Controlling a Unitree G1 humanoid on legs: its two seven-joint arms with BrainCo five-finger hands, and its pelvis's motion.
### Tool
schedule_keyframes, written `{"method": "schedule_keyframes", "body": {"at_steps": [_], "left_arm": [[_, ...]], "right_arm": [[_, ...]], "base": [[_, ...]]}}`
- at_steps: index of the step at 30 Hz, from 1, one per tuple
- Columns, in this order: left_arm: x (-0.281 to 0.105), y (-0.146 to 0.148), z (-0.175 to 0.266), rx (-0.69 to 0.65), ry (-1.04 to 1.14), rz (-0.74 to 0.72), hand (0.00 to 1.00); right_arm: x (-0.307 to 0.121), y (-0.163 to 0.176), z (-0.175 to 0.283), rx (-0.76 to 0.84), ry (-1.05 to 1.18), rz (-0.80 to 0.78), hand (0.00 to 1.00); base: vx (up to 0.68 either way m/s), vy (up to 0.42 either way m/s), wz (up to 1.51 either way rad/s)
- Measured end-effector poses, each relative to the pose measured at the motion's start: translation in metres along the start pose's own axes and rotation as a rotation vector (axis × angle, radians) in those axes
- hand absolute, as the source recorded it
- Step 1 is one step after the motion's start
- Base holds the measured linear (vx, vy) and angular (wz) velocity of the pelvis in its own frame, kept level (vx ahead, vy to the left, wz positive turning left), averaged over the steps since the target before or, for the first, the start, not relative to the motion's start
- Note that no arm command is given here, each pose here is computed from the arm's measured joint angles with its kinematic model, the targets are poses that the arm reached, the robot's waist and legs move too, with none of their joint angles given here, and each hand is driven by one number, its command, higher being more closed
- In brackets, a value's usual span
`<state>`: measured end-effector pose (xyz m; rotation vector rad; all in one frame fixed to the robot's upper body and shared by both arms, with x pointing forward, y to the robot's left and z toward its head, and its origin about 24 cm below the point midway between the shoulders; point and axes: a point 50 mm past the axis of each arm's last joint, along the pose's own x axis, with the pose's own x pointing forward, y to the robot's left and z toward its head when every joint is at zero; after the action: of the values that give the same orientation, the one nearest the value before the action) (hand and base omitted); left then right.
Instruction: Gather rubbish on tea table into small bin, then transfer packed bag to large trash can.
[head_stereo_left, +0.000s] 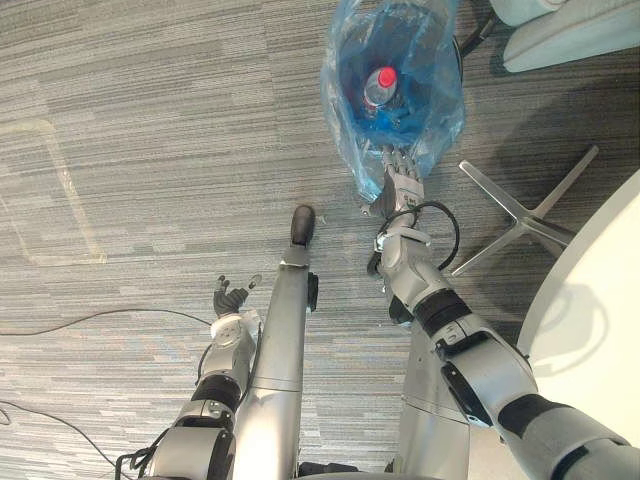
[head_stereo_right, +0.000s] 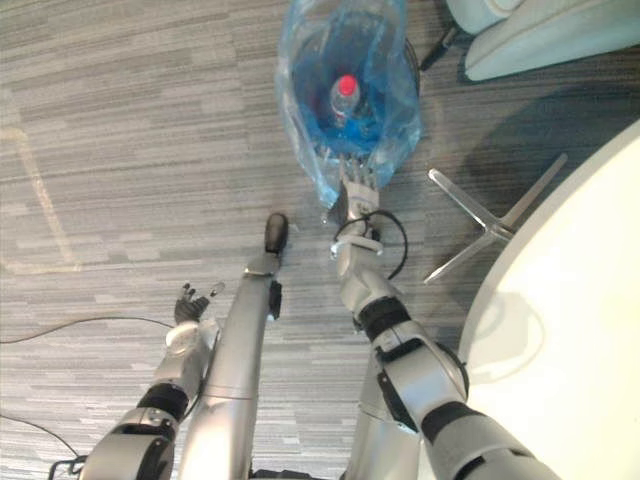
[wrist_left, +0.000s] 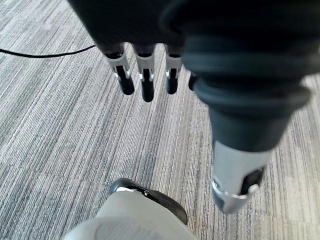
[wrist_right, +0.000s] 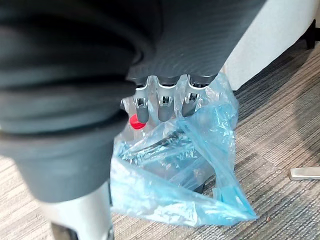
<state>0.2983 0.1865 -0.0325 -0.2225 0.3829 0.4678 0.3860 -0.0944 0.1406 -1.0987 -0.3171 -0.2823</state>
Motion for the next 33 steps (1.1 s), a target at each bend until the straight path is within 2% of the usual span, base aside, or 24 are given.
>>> {"method": "schedule_keyframes", "body": {"at_steps": [7,14,33], "left_arm": [[0.000,-0.002,-0.001,-0.032,0.011,-0.009,0.00],[0.000,-0.005,0.000,-0.038,0.010,-0.020,0.00],[0.002,-0.005,0.005,-0.071,0.007,-0.008,0.00]], "right_arm": [[0.008,-0.002,0.002,0.031,0.045,0.014,1.00],[0.015,-0.007,0.000,0.143,0.111,0.007,1.00],[0.002,-0.011,0.002,0.310,0.079,-0.048,1.00]], "base": [[-0.02,-0.038,0.18],[-0.02,-0.025,0.07],[-0.03,-0.017,-0.08]]}}
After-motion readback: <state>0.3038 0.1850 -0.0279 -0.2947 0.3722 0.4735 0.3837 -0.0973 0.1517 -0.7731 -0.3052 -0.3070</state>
